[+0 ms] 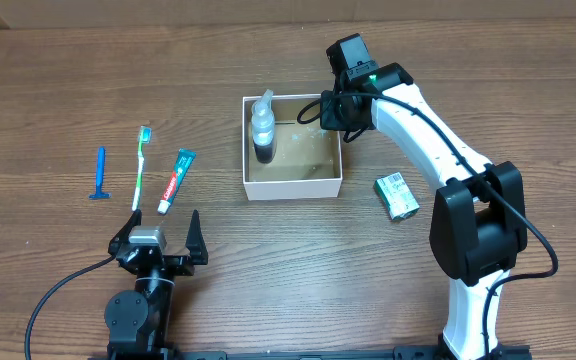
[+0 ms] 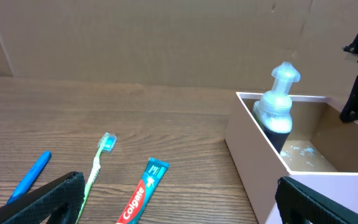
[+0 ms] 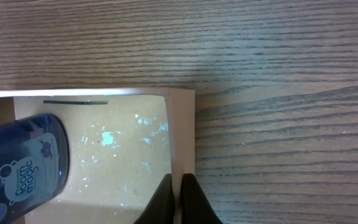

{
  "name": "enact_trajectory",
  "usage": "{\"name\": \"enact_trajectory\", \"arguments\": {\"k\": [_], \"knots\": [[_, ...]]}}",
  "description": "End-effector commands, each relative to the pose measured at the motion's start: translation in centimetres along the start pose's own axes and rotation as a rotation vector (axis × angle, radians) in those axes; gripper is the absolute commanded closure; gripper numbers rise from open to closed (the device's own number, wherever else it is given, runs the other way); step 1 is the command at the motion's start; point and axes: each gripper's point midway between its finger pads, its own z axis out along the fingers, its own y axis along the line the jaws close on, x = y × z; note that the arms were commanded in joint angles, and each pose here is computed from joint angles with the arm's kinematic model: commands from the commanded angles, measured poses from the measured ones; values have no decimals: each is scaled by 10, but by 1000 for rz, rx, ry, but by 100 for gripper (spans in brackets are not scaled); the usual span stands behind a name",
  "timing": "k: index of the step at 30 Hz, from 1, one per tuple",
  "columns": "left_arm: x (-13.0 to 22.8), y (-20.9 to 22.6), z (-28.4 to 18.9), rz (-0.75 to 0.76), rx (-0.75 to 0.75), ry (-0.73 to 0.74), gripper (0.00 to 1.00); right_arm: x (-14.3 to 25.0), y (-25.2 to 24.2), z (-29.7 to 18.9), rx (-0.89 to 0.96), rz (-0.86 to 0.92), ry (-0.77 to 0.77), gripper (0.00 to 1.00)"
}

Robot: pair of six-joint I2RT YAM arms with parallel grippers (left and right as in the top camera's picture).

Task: Pack container
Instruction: 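Move the right gripper right toward the green Dettol soap bar, then lower the right gripper and grasp the Dettol soap bar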

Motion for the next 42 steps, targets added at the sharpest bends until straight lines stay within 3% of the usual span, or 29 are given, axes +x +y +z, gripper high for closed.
{"name": "enact_trajectory", "arguments": {"k": [1,12,13,14,16,19,29,34,42], "knots": [[-1,4,0,22,-19,-7,0,4,0,4,3,59,12,96],[-1,4,0,22,-19,-7,0,5,-1,3,11,94,14,94],[-1,4,0,22,-19,-7,0,4,-1,3,9,83,13,87],[0,4,0,22,-19,-6,0,4,0,3,6,65,13,68],[-1,4,0,22,-19,-7,0,3,3,-1,-6,38,17,49],[-1,4,0,22,-19,-7,0,-3,5,-13,-8,14,13,32],[-1,4,0,22,-19,-7,0,-33,15,-108,-24,-92,-23,1],[-1,4,0,22,-19,-7,0,-21,-18,-143,42,-55,48,0],[-1,4,0,22,-19,-7,0,21,-60,-150,114,35,222,0]]}}
